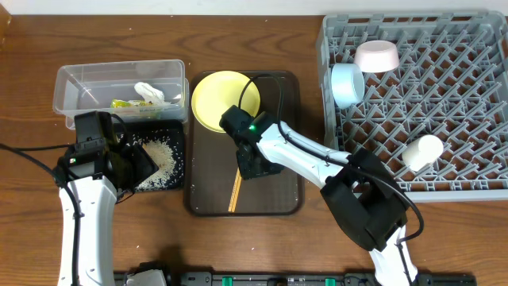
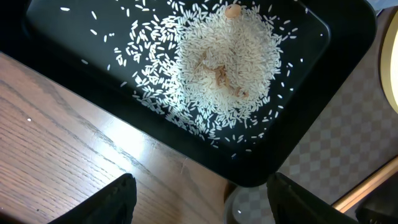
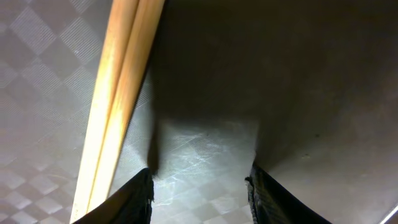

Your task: Sort waste into correct bins and load items into the dishwasher rack

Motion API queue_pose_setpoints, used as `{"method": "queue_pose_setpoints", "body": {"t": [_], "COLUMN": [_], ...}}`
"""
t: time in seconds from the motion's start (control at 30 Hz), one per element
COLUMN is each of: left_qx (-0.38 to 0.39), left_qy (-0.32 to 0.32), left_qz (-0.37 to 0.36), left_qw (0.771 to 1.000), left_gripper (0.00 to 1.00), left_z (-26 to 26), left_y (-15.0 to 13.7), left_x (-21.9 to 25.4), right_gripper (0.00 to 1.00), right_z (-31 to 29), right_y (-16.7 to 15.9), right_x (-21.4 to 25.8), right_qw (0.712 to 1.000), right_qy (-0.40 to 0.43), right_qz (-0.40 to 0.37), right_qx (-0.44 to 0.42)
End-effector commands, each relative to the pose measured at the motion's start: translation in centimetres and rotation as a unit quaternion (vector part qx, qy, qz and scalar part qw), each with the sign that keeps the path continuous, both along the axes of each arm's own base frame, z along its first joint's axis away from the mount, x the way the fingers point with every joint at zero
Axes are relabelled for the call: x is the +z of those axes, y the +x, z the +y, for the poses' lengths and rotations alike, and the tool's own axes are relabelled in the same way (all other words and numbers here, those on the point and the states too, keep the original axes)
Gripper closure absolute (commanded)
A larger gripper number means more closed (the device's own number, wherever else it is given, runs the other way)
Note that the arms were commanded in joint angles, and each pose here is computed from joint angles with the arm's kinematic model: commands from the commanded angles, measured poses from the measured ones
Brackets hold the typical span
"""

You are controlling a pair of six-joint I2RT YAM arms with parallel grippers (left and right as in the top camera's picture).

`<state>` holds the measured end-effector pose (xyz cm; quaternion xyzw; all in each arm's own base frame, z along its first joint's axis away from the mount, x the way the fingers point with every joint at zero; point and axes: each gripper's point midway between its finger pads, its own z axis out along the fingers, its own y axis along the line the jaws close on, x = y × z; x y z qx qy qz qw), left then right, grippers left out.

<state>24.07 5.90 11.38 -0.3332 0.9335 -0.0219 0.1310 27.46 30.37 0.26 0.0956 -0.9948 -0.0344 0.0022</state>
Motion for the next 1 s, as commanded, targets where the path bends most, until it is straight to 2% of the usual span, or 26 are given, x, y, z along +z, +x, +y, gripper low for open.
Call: {"method": "queue_pose_setpoints", "body": {"t": [0.0, 0.23, 0.4, 0.57, 0.77, 0.83, 0.97], "left_qx": [0.006, 0.006, 0.006, 0.006, 0.006, 0.006, 0.006], "left_qy": [0.002, 0.002, 0.002, 0.002, 0.002, 0.002, 0.001], "left_qz": [-0.001, -0.001, -0.001, -0.001, -0.001, 0.000, 0.001], "left_qw": [1.000, 1.000, 1.000, 1.000, 1.000, 1.000, 1.000], "left_gripper": [0.30, 0.30, 0.30, 0.30, 0.30, 0.30, 0.30], "left_z": [0.2, 0.2, 0.2, 0.2, 0.2, 0.2, 0.2], "left_y": [0.0, 0.0, 0.0, 0.0, 0.0, 0.0, 0.0], "left_x": [0.2, 0.2, 0.2, 0.2, 0.2, 0.2, 0.1], "right_gripper": [0.51, 0.54, 0.60, 0.61, 0.61, 0.64, 0.65], "right_z": [0.9, 3.2, 4.4, 4.2, 3.6, 3.2, 0.6], "right_y": [0.1, 2.7, 2.7, 2.3, 1.5, 1.2, 1.2], "right_x": [0.1, 2.4, 2.5, 1.5, -0.9, -1.6, -1.8], "right_qw": [1.000, 0.997, 0.995, 0.995, 0.997, 0.998, 0.997], "right_qy": [0.021, 0.065, 0.077, 0.043, 0.018, 0.006, -0.052], "right_qz": [0.015, -0.041, -0.057, -0.072, -0.054, -0.045, -0.048], "right_qx": [-0.012, 0.011, 0.037, 0.048, 0.052, 0.052, 0.027]}}
